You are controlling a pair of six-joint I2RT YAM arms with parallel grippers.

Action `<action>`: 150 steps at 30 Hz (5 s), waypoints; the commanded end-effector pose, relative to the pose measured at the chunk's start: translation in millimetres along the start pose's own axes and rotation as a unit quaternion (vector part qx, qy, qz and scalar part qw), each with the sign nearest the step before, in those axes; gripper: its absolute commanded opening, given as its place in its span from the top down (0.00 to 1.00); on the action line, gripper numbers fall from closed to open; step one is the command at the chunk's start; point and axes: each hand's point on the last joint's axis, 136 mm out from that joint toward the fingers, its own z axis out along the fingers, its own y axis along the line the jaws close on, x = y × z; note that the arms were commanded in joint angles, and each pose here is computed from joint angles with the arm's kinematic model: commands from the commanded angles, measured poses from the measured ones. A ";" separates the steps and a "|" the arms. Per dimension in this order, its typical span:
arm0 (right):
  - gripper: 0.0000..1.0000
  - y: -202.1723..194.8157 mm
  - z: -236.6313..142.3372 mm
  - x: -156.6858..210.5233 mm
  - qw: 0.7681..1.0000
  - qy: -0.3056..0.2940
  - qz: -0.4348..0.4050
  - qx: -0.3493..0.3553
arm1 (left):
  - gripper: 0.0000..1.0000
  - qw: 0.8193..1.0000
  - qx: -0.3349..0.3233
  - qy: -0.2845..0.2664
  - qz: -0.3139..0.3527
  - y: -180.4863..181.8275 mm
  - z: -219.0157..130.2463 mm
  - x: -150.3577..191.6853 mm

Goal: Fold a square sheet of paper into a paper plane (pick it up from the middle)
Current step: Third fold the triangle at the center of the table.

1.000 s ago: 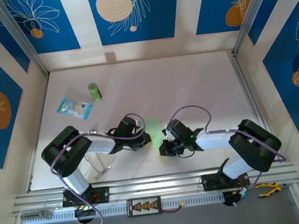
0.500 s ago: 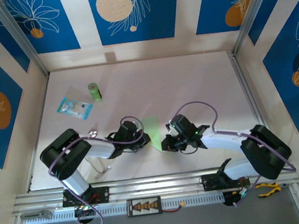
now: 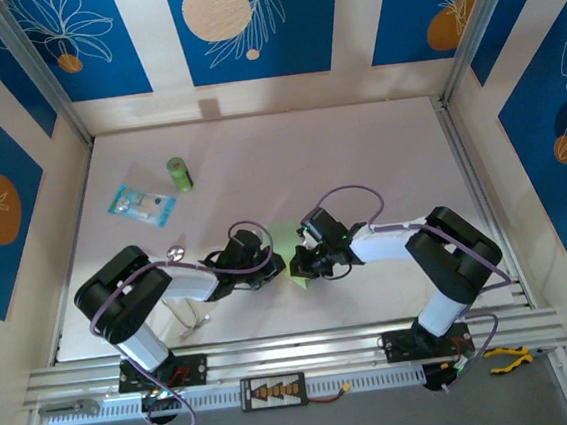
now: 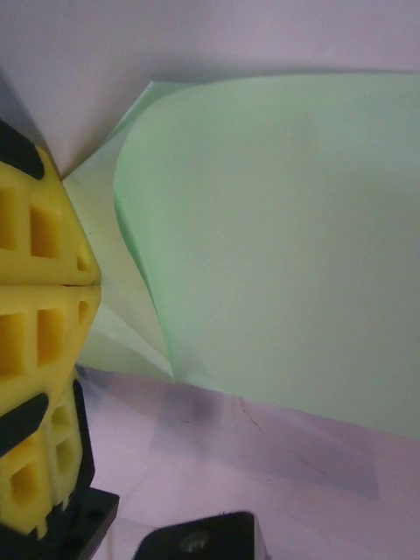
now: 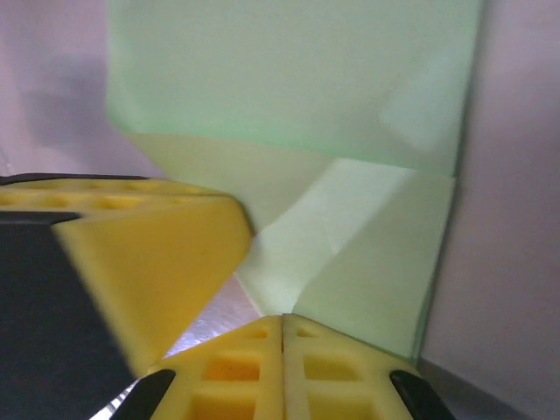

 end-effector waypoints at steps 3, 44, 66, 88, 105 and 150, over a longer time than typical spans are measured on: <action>0.96 -41.4 2.2 22.0 0.997 0.023 0.036 0.065 | 0.96 0.998 0.027 0.009 0.055 -21.6 -6.5 -4.7; 0.98 -45.3 2.5 26.0 0.997 0.028 0.035 0.067 | 0.94 0.996 -0.041 -0.009 0.083 6.5 -55.9 -68.9; 0.95 -16.0 -10.6 11.8 0.999 0.013 0.011 0.034 | 0.98 0.991 -0.077 0.064 0.087 39.4 -6.9 -26.2; 0.92 1.7 15.0 1.9 0.999 0.040 -0.002 0.019 | 1.00 0.988 -0.093 0.081 0.092 47.2 -9.2 -21.5; 0.92 -50.9 -17.1 50.6 0.998 0.038 0.019 0.051 | 1.00 0.987 -0.113 0.082 0.084 59.6 -11.2 -23.4; 0.97 -41.4 -4.0 21.5 0.999 0.025 0.032 0.029 | 0.95 0.988 0.012 0.104 0.113 -12.6 -6.5 -1.5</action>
